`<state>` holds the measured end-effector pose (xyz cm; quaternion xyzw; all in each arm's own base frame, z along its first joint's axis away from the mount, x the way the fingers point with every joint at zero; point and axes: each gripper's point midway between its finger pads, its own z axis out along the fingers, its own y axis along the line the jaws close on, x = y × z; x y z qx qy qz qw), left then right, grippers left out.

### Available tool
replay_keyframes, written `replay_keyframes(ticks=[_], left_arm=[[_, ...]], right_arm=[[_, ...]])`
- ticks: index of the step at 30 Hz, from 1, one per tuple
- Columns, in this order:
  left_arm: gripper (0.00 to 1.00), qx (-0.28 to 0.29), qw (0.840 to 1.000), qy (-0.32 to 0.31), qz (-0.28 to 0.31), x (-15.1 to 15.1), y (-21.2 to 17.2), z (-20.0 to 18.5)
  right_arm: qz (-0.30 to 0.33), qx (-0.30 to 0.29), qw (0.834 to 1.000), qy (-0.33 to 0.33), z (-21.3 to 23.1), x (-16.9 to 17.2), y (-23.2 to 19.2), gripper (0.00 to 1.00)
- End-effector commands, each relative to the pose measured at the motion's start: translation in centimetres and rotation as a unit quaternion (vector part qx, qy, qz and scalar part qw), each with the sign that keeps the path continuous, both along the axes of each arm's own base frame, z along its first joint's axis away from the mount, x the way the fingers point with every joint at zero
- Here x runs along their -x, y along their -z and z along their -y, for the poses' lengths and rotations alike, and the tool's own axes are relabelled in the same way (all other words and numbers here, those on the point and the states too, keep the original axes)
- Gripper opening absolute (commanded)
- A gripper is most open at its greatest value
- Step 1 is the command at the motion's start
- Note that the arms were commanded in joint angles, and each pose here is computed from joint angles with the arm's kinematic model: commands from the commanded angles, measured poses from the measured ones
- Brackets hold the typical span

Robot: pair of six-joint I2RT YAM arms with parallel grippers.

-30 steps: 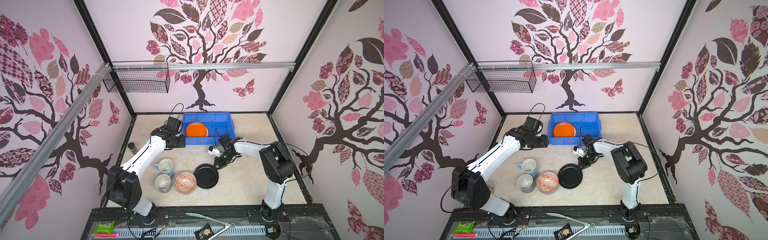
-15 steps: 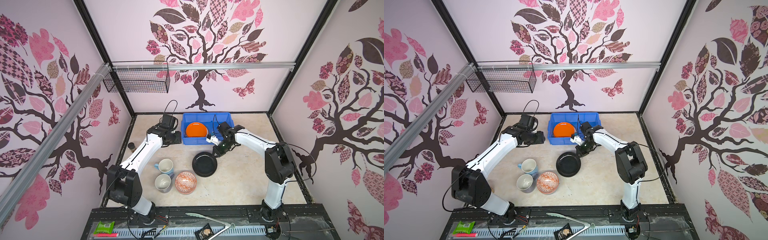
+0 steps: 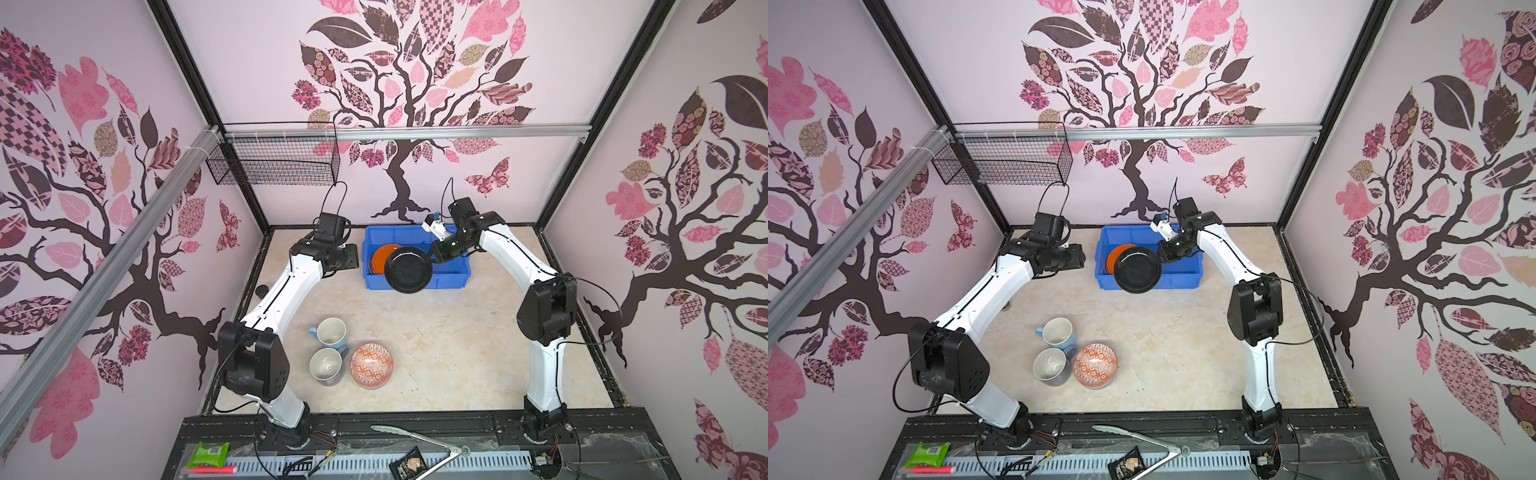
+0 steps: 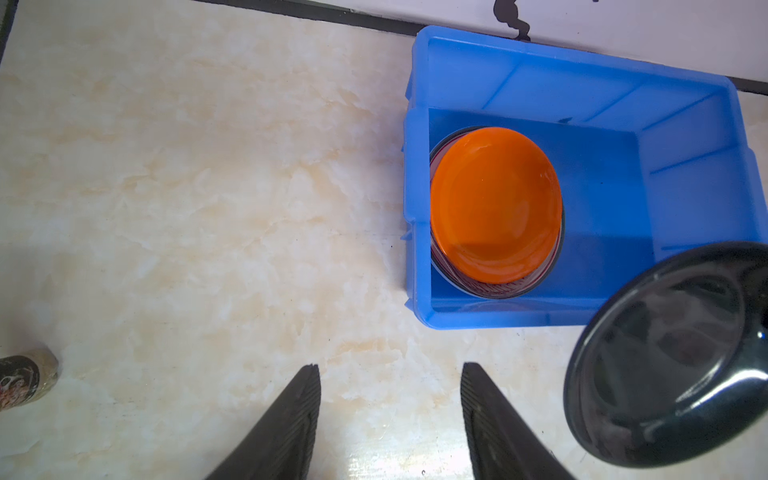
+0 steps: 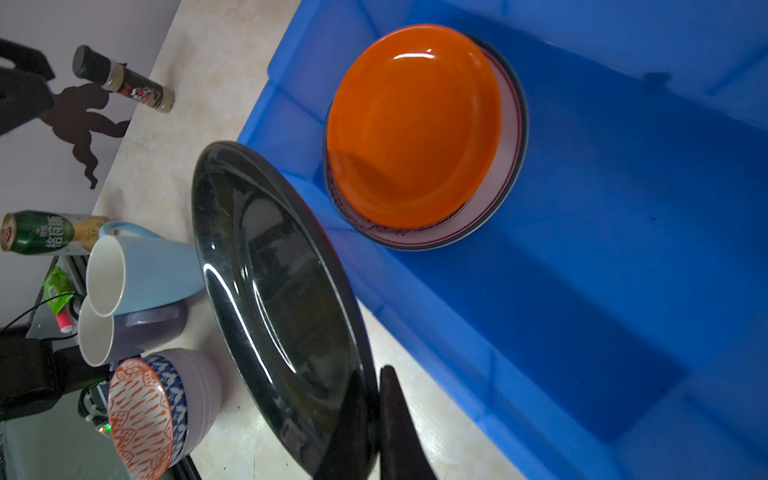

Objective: Place the mixed dishes into the plastic bin
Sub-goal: 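Carry the dark plate over the bin and lower it with the right gripper, then open the right gripper to release the dark plate onto the stack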

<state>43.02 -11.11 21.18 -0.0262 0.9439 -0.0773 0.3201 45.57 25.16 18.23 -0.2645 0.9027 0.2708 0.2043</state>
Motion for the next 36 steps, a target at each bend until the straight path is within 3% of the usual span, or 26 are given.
replay_keyframes(ticks=[1, 11, 18, 31, 36], left_arm=[[0.58, 0.0, 1.0, 0.0, 0.024, -2.1, -1.4, 0.4], [0.58, -0.012, 1.0, 0.016, 0.018, -4.3, -1.4, 1.1], [0.58, -0.019, 1.0, 0.022, 0.007, -4.8, -0.5, 0.8], [0.58, -0.019, 0.999, 0.026, -0.005, -5.1, 0.4, -0.4], [0.58, -0.014, 1.0, 0.024, -0.011, -5.0, 0.8, -0.7]], right_arm=[[-0.003, -0.013, 1.0, 0.008, -1.3, -2.2, 1.0, 0.04], [0.06, -0.03, 0.997, 0.04, -2.6, -8.5, 2.0, 0.06], [0.036, -0.031, 0.997, 0.058, -3.2, -10.4, 6.0, 0.06], [0.03, -0.018, 0.998, 0.045, -5.4, -10.2, 9.4, 0.09], [0.04, -0.002, 0.999, 0.037, -5.9, -9.9, 9.8, 0.22]])
